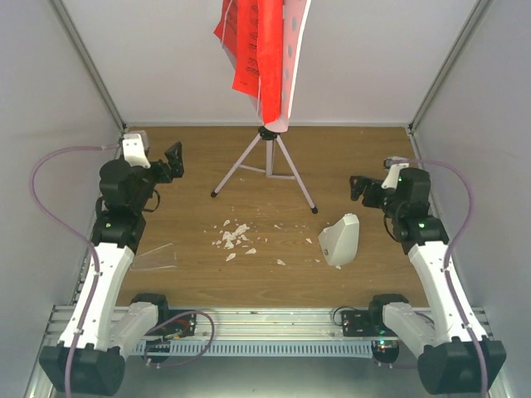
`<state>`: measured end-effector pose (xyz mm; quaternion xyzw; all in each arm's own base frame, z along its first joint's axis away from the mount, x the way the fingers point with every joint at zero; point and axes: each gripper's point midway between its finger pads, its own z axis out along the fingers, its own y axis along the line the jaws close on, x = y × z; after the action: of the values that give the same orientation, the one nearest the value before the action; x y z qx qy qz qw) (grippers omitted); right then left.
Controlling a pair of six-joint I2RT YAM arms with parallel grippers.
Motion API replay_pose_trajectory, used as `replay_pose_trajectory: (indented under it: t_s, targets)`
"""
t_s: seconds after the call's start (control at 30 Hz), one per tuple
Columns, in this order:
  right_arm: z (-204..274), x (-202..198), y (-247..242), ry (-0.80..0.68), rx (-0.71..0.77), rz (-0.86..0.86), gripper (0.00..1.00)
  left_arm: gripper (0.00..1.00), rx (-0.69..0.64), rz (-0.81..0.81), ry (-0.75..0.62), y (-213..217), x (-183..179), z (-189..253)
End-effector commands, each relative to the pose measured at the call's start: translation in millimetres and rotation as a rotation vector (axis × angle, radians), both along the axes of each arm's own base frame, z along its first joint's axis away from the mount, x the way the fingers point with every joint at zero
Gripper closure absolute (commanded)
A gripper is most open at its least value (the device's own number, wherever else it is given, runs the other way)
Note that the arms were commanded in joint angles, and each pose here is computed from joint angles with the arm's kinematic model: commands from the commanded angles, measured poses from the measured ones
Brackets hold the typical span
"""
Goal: Pack up the instrument practice props
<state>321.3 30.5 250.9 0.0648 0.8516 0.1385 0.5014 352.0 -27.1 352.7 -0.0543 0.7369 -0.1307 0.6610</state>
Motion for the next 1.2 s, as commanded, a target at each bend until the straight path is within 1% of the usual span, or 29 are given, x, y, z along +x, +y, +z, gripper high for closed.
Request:
replay_pose_trajectory:
  t_s: [0.0, 0.07, 0.13, 0.23, 0.3, 0.4, 0.57, 0.73, 0.93, 1.03, 1.17]
  targets:
    - [-8.4, -13.7, 33.6, 0.092, -0.033, 0.122, 0.0, 0.01, 0.069, -0.148, 0.159, -21.1, -25.3, -20.7]
    - [-11.7, -17.8, 46.1, 0.114, -0.039, 0.156, 0.0, 0.01, 0.096, -0.175, 0.173, -24.6, -26.9, -18.1]
    - [-14.4, -23.4, 58.0, 0.131, -0.045, 0.187, 0.0, 0.01, 0.107, -0.158, 0.166, -21.6, -27.2, -16.8]
    - [-28.5, -33.7, 64.3, 0.204, -0.072, 0.174, 0.01, 0.01, 0.107, -0.132, 0.131, -17.5, -26.8, -16.8]
    - [-38.1, -41.9, 64.7, 0.253, -0.086, 0.154, 0.03, 0.01, 0.108, -0.115, 0.119, -14.8, -25.4, -20.3]
    - [-45.1, -56.2, 70.7, 0.303, -0.064, 0.155, 0.04, 0.01, 0.129, -0.096, 0.127, -11.3, -21.2, -30.7]
    - [-57.5, -78.0, 75.4, 0.38, -0.027, 0.148, 0.02, 0.01, 0.152, -0.079, 0.158, -7.3, -17.1, -46.9]
    - [-73.9, -89.4, 76.6, 0.436, -0.028, 0.148, 0.03, 0.01, 0.158, -0.072, 0.157, -5.9, -18.5, -49.4]
    - [-80.8, -88.8, 74.8, 0.461, -0.06, 0.12, 0.19, 0.01, 0.16, -0.078, 0.17, -7.0, -21.0, -56.4]
    - [-86.8, -89.7, 75.9, 0.483, -0.07, 0.119, 0.25, 0.01, 0.161, -0.074, 0.178, -6.2, -21.2, -59.8]
    - [-89.1, -88.4, 75.2, 0.492, -0.086, 0.107, 0.27, 0.01, 0.158, -0.08, 0.188, -7.3, -20.8, -62.9]
